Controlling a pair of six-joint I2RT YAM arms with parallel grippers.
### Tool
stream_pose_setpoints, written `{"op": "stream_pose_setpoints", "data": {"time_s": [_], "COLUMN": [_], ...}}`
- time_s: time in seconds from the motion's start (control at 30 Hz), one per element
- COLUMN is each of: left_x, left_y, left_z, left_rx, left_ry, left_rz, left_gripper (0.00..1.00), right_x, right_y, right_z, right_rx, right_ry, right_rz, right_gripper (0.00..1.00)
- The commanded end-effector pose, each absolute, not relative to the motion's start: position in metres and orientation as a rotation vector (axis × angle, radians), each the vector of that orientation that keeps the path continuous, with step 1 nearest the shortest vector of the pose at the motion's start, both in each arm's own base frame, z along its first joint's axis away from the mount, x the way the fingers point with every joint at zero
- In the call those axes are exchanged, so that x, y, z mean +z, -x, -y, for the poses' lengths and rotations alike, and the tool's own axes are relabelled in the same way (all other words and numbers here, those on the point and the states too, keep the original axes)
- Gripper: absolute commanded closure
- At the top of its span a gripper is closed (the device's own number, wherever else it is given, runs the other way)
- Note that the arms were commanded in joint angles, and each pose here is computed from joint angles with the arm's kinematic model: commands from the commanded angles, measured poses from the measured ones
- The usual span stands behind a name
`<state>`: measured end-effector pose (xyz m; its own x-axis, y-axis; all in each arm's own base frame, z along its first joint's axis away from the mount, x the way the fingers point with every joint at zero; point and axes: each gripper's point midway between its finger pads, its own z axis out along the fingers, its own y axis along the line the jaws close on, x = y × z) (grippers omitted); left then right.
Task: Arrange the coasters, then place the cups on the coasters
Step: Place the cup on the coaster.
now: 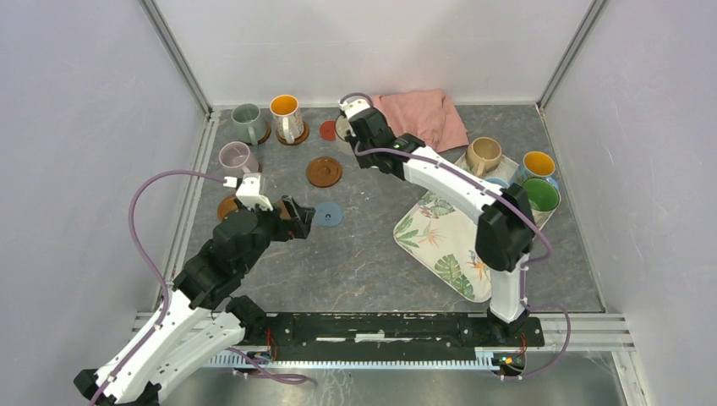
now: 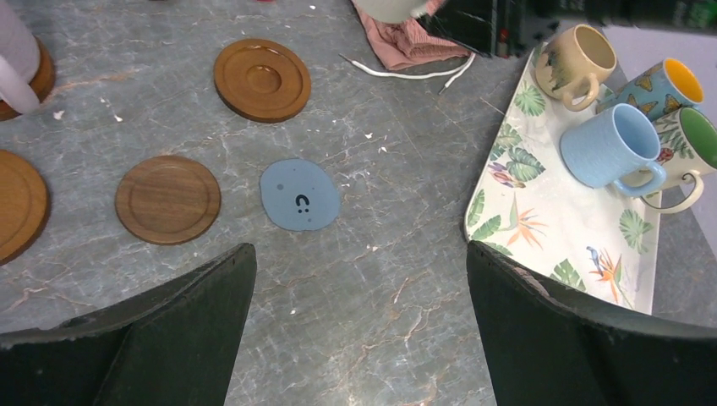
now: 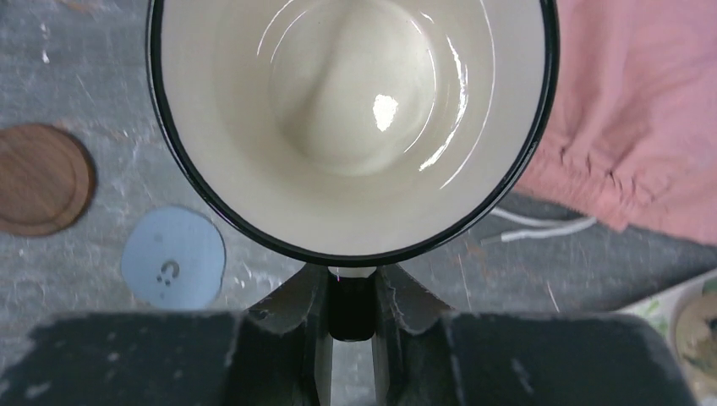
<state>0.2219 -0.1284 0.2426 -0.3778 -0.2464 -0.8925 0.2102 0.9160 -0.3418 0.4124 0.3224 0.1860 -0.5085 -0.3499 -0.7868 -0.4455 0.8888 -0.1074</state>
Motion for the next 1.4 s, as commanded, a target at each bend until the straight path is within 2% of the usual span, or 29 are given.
{"op": "stream_pose_setpoints", "data": {"time_s": [0.0,0.53,0.9,1.37], "left_x": [0.24,0.239,0.238,0.234], "left_y": [-0.22,-0.217,-0.219,-0.223], "left_z": [0.113,0.1,0.094,0.09], "left_rx": [-0.392,-0.346,-0.319,-0.275], "left_ry": [-0.012,0.018,0.044,0.066], "left_rz": [-1.891,-1.868,-1.864,-1.874], "left_gripper": [0.0,0.0,0.0,0.0], "right_x": [0.241,0.216,0.212,0.183], "right_y": [-0.452,-0.538,-0.588,-0.609], "right_z": [-0.359,-0.431,-0.418,-0.42], "right_rx": [0.182,0.199,0.274,0.399], "right_ry": [0.565,0.572,0.42,0.376], "right_rz": [-1.951,-1.692,-1.584,-1.57], "right_gripper": [1.0,1.0,1.0,1.0]}}
